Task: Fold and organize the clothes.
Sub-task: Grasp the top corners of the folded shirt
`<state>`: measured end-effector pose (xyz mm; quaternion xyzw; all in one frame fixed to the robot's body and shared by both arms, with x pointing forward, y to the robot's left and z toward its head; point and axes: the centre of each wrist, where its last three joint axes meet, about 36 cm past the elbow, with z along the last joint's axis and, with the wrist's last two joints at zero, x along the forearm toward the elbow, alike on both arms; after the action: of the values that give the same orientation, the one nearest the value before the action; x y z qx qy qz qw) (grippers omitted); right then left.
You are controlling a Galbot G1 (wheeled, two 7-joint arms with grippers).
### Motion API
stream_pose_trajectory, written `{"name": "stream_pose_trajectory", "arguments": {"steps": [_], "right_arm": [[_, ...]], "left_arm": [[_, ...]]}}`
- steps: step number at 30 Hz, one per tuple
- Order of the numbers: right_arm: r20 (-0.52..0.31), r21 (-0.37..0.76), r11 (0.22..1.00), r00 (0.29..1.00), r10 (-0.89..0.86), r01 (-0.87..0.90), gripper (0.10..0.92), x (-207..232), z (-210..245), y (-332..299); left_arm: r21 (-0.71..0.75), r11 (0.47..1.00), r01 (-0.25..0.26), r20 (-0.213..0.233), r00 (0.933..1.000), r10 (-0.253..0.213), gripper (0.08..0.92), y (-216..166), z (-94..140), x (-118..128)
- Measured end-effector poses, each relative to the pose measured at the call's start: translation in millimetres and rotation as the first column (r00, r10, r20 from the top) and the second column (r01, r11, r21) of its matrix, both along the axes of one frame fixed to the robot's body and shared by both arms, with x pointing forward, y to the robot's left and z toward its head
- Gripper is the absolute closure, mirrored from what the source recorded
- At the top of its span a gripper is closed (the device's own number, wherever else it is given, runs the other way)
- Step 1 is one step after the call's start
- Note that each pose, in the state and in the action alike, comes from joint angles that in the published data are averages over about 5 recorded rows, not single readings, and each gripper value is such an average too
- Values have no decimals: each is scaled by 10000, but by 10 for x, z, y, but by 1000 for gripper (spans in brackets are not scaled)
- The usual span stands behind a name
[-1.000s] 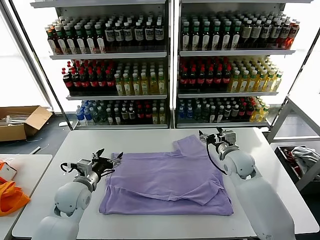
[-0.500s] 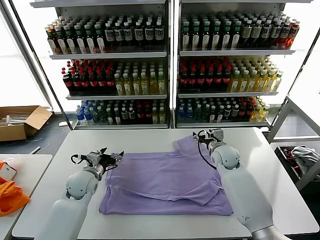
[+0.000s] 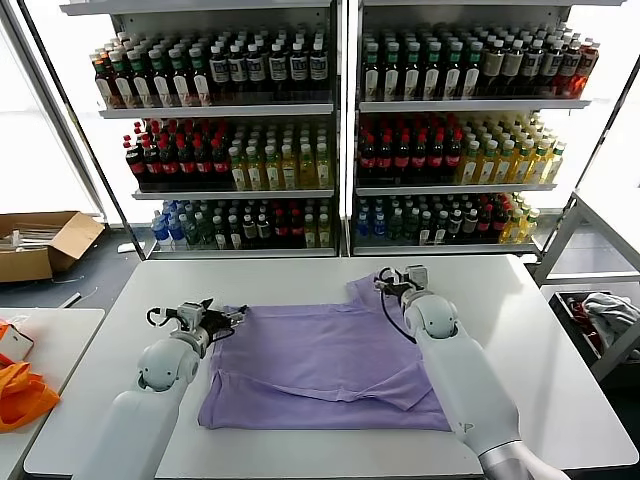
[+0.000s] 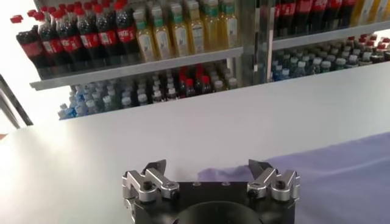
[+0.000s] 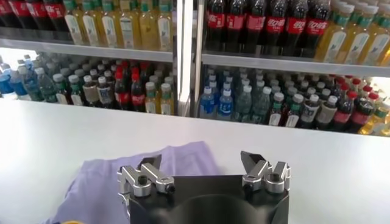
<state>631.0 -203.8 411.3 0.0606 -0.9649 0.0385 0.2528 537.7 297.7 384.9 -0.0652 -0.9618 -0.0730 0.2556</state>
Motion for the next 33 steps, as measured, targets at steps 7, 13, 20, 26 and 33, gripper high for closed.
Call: {"name": "stream_pose_trajectory", "arguments": {"steps": [7, 13, 20, 26, 33], "right_arm": [[-143, 14, 10000, 9999, -35, 36, 200, 31, -82, 38], [-264, 7, 10000, 9996, -68, 68, 200, 45, -160, 41], [-311, -29, 10000, 9995, -89, 88, 200, 36, -204, 26], [-371, -87, 9999, 9993, -69, 66, 200, 16, -241, 44], [-494, -103, 9999, 9988, -72, 67, 200, -21, -291, 78]], "left_arm": [[42, 10000, -83, -87, 9999, 83, 176, 31, -39, 28], [45, 9999, -92, -136, 9999, 93, 177, 30, -68, 28], [-37, 10000, 5, -212, 9998, -6, 177, 9, -52, -57], [-195, 9996, 209, -155, 9997, -212, 177, -46, 13, -149], [-423, 9989, 223, -136, 9996, -229, 177, -63, 11, -181]]}}
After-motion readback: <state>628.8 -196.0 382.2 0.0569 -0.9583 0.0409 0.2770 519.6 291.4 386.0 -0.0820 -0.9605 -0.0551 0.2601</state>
